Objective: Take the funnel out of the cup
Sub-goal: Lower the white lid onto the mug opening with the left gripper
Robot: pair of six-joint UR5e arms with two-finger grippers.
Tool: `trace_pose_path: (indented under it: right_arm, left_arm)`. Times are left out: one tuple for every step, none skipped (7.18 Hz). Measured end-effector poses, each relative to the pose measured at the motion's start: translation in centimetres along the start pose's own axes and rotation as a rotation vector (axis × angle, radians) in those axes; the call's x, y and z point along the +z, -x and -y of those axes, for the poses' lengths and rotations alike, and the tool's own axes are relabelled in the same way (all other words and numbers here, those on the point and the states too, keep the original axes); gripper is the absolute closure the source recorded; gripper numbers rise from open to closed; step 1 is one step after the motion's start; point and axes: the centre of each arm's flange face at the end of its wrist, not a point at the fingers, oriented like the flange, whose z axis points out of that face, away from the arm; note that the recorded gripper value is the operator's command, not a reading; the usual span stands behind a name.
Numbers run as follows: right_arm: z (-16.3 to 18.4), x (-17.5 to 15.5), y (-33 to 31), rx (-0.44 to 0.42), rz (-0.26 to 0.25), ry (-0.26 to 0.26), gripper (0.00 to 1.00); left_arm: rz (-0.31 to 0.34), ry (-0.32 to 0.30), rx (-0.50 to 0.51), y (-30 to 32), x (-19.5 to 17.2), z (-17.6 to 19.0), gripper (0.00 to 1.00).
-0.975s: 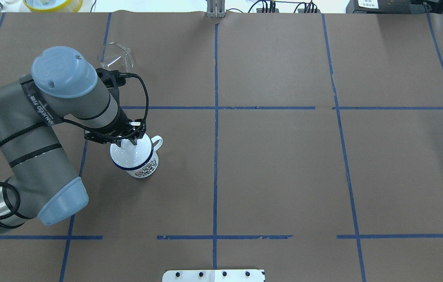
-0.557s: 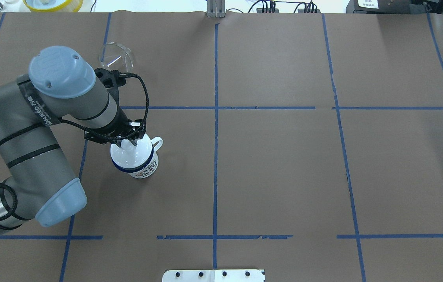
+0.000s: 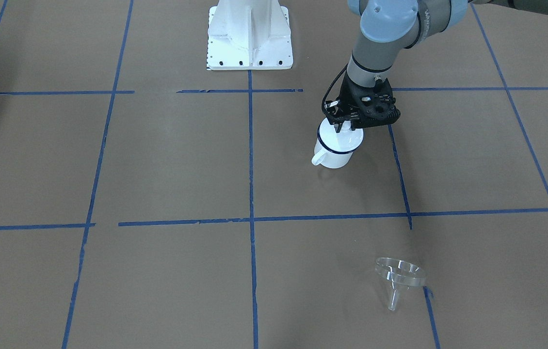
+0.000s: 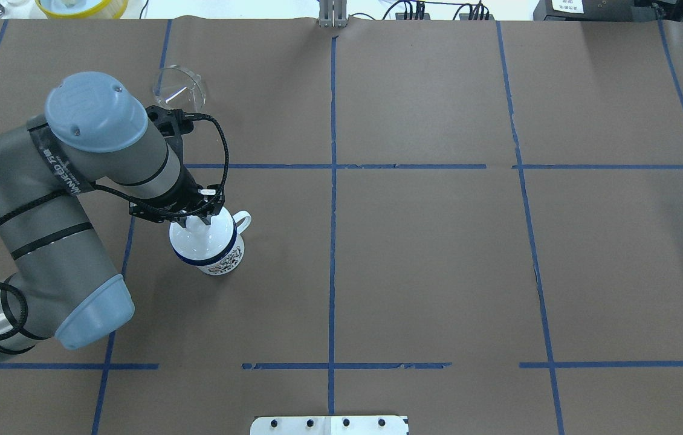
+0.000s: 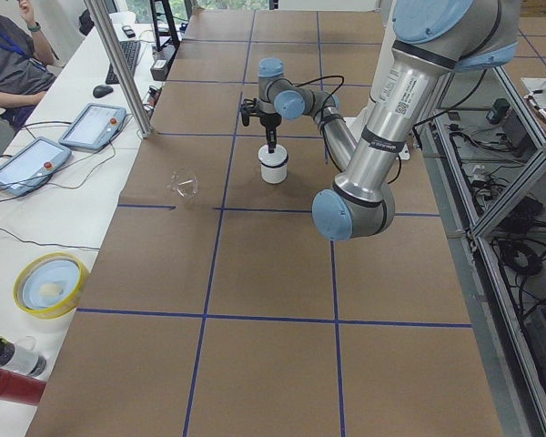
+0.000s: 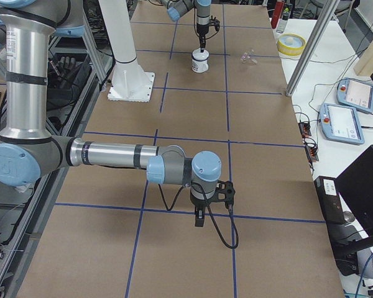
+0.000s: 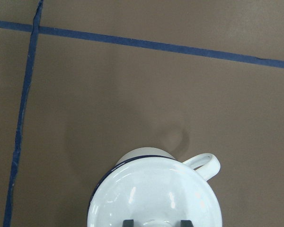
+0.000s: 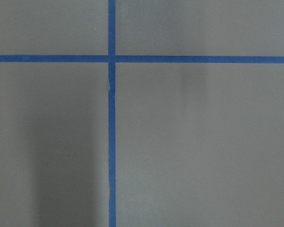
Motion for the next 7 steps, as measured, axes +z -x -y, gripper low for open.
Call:
trace_pose_path:
  right_arm:
    - [0.0, 0.0, 0.0, 0.0, 0.0, 0.0, 0.0]
    - [0.0, 0.01, -0.01, 0.0, 0.0, 0.0, 0.0]
    - [0.0, 0.01, -0.01, 0.0, 0.0, 0.0, 0.0]
    - [0.0, 0.01, -0.01, 0.0, 0.0, 0.0, 0.0]
    - [0.0, 0.0, 0.0, 0.0, 0.0, 0.0, 0.0]
    - [0.0, -0.01, 0.01, 0.0, 0.0, 0.0, 0.0]
    - [0.0, -0.01, 0.01, 0.0, 0.0, 0.0, 0.0]
  left_arm:
    - [0.001, 0.0, 0.0, 0.02, 0.08, 0.03, 0.68]
    - [0.002, 0.001, 0.0, 0.03, 0.12, 0.05, 0.55]
    - [0.002, 0.001, 0.002, 0.03, 0.12, 0.05, 0.33]
    - [0.001, 0.0, 0.004, 0.02, 0.08, 0.03, 0.0]
    - [-0.002, -0.001, 0.005, -0.02, 0.06, 0.01, 0.0]
    - [-0.005, -0.002, 0.007, 0.03, 0.03, -0.05, 0.0]
    - [-0.01, -0.005, 0.011, 0.18, -0.14, -0.16, 0.0]
